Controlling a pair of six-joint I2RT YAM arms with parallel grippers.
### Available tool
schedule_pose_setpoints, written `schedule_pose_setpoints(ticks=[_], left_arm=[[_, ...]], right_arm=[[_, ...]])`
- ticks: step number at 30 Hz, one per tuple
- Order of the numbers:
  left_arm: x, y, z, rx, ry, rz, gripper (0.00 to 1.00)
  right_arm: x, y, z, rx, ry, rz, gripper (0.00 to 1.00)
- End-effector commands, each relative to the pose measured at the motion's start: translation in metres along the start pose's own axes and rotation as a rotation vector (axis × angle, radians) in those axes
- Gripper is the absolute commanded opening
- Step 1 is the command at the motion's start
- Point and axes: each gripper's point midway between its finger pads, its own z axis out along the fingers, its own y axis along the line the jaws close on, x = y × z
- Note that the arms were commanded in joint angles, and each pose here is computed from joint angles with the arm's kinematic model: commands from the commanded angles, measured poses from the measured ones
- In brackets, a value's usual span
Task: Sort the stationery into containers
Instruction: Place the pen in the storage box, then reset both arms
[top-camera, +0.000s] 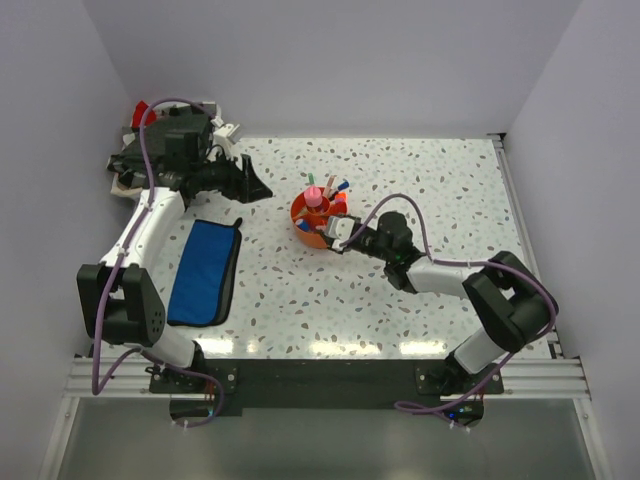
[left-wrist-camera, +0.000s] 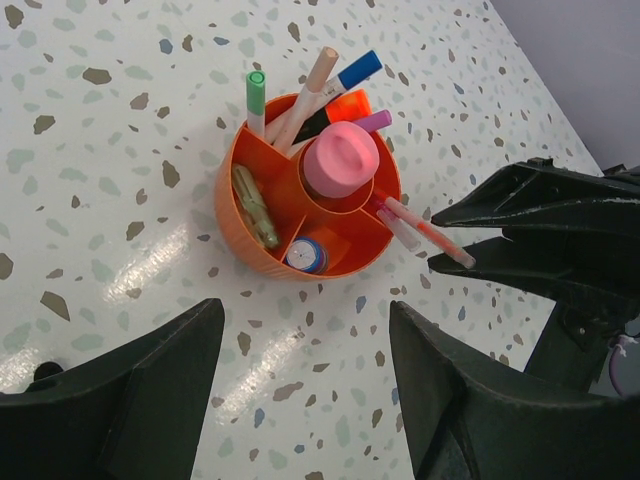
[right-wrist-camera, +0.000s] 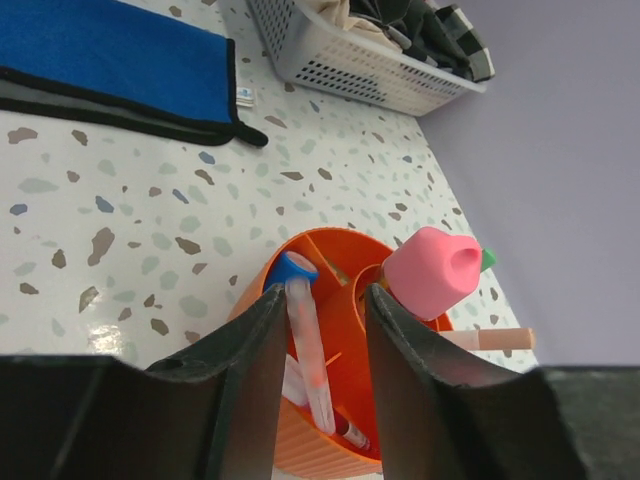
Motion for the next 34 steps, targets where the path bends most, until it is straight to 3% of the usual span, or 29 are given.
schedule_pose_setpoints(ticks=[1, 7, 8, 10, 11, 12, 13, 14, 15, 17, 18, 20, 21, 23, 28, 34], left_arm=[[-0.008, -0.008, -0.006, 0.03, -0.037, 0.037, 0.72], [-0.014, -0.025, -0.016, 0.067, -0.077, 0.045, 0.72], [-0.018, -0.028, -0.018, 0.072, -0.086, 0.05, 0.72], [-0.027, -0.035, -0.024, 0.069, -0.109, 0.075, 0.72], [-0.035, -0.036, -0.027, 0.054, -0.126, 0.099, 0.72], [-0.04, -0.035, -0.032, 0.02, -0.14, 0.12, 0.72], [-0.042, -0.029, -0.035, -0.031, -0.144, 0.126, 0.73], [-0.047, -0.014, -0.04, -0.134, -0.156, 0.152, 0.74], [-0.05, -0.011, -0.046, -0.179, -0.167, 0.18, 0.75], [-0.053, 0.005, -0.056, -0.293, -0.172, 0.225, 0.78], [-0.056, 0.005, -0.061, -0.323, -0.185, 0.241, 0.78], [-0.053, 0.015, -0.066, -0.385, -0.183, 0.26, 0.8], [-0.054, 0.015, -0.071, -0.406, -0.197, 0.269, 1.0], [-0.048, 0.025, -0.073, -0.457, -0.201, 0.269, 1.0], [-0.036, 0.03, -0.069, -0.462, -0.207, 0.241, 1.0], [-0.027, 0.045, -0.057, -0.473, -0.207, 0.186, 1.0]], right_arm=[[-0.034, -0.022, -0.008, 0.056, -0.06, -0.103, 0.44], [-0.062, -0.031, -0.027, 0.048, -0.036, -0.125, 0.49], [-0.088, -0.044, -0.034, 0.075, -0.071, -0.145, 0.5], [-0.095, -0.054, -0.044, 0.112, -0.019, -0.051, 0.54], [-0.12, -0.082, -0.049, 0.2, -0.031, -0.011, 0.58], [-0.1, -0.095, -0.059, 0.287, 0.108, 0.098, 0.61], [-0.094, -0.1, -0.062, 0.347, 0.171, 0.257, 0.64], [-0.107, -0.122, -0.066, 0.411, 0.202, 0.314, 0.7], [-0.062, -0.099, -0.073, 0.373, 0.413, 0.407, 0.73], [-0.032, -0.109, -0.095, 0.498, 0.593, 0.508, 0.79], [-0.001, -0.096, -0.112, 0.519, 0.752, 0.541, 0.81], [0.024, -0.103, -0.143, 0.614, 0.879, 0.619, 0.86], [0.033, -0.101, -0.158, 0.63, 0.921, 0.663, 0.88], [0.038, -0.114, -0.185, 0.729, 0.933, 0.697, 0.99], [0.021, -0.135, -0.222, 0.847, 0.95, 0.558, 0.99], [0.016, -0.141, -0.235, 0.895, 0.929, 0.524, 0.99]])
